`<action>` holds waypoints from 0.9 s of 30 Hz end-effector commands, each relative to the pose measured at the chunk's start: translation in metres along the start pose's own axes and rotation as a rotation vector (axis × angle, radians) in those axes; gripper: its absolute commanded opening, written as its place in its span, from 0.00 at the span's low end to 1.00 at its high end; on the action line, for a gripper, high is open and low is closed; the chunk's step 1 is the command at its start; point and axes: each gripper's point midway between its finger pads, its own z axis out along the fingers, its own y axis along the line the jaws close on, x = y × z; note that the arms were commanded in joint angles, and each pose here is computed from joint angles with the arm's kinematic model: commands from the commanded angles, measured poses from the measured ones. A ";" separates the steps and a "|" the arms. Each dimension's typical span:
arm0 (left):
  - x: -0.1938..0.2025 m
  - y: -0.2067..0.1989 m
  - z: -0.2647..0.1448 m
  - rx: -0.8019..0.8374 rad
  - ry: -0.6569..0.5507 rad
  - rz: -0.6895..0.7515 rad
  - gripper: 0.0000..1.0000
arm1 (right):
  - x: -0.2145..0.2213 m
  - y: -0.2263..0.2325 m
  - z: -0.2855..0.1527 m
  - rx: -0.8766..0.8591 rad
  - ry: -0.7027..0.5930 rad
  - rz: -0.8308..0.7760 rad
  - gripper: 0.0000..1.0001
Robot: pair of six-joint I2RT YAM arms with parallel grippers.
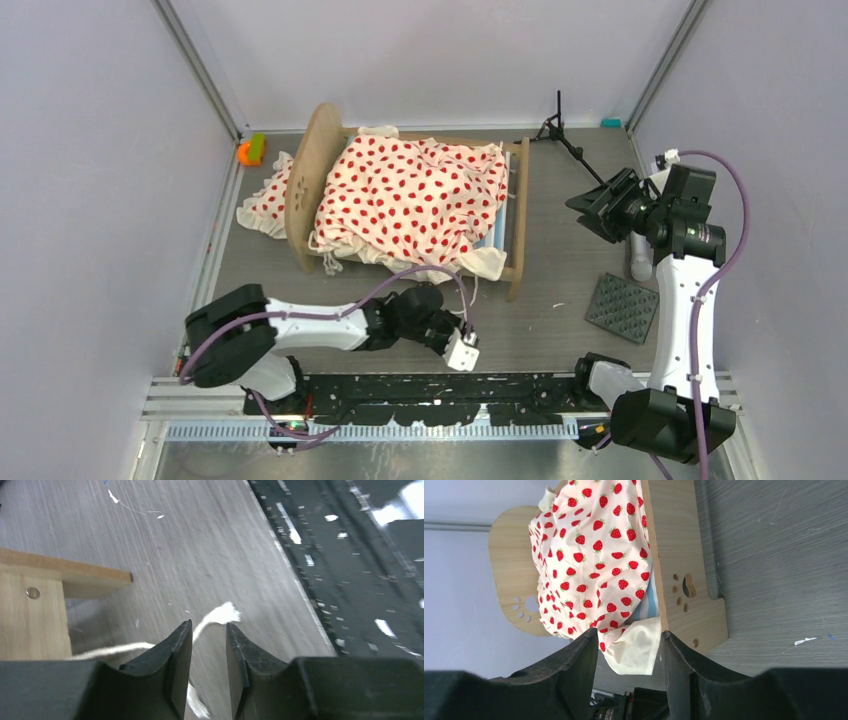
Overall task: Set up the pet bed
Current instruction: Tie the ropes to the bed frame.
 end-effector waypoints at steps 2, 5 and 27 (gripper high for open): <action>-0.014 0.048 0.023 0.009 -0.089 0.133 0.39 | -0.005 0.015 -0.007 -0.107 -0.018 -0.043 0.54; -0.001 0.053 0.029 0.083 -0.034 0.157 0.38 | -0.004 0.012 -0.006 -0.109 -0.021 -0.043 0.54; 0.022 0.018 0.031 0.439 0.131 0.195 0.39 | 0.009 0.006 -0.001 -0.137 0.005 -0.028 0.54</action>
